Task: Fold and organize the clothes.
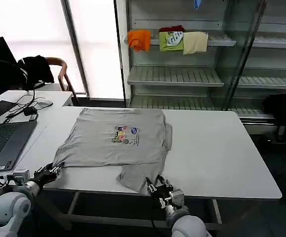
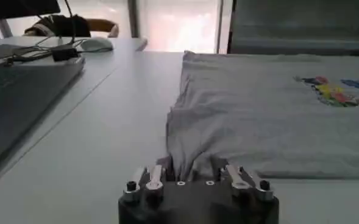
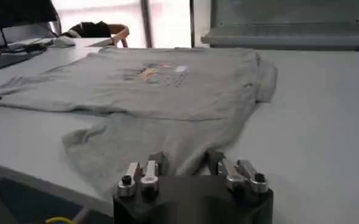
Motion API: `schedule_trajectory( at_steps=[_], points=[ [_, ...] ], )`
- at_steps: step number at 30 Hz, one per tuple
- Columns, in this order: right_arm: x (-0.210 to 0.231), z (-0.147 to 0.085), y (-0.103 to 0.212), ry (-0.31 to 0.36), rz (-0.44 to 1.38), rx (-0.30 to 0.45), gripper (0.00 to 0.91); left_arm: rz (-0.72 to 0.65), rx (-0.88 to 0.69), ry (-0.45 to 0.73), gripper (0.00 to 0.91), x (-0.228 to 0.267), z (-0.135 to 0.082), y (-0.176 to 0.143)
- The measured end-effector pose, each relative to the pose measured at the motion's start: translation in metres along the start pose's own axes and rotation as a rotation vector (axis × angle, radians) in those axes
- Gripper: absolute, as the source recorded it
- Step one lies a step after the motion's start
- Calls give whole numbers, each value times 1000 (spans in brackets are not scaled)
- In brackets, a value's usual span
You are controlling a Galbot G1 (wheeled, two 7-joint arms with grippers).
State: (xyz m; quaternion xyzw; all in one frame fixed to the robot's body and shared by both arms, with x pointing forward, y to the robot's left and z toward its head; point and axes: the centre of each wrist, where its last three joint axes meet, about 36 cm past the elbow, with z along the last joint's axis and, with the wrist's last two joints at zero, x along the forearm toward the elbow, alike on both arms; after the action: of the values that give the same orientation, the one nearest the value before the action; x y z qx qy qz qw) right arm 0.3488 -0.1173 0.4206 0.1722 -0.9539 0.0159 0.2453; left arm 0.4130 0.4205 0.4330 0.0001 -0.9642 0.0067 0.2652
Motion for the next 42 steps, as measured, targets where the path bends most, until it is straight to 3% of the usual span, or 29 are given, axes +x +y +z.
schedule_trajectory(
  at_steps=[1, 3, 14, 19, 42],
  points=[
    [0, 0, 0, 0, 0, 0, 222, 3, -1, 0, 20, 0, 0, 0],
    [0, -1, -1, -3, 0, -1, 212, 8, -2, 0, 10, 0, 0, 0],
    [4, -15, -9, -36, 18, 11, 131, 23, -16, -38, 10, 5, -12, -2],
    [3, -29, -15, -79, 31, 8, 0, 28, -16, -82, 10, 10, -27, -5],
    [-46, -105, -62, -312, 71, 42, 0, 40, 39, -209, 10, -36, -87, -38]
  ],
)
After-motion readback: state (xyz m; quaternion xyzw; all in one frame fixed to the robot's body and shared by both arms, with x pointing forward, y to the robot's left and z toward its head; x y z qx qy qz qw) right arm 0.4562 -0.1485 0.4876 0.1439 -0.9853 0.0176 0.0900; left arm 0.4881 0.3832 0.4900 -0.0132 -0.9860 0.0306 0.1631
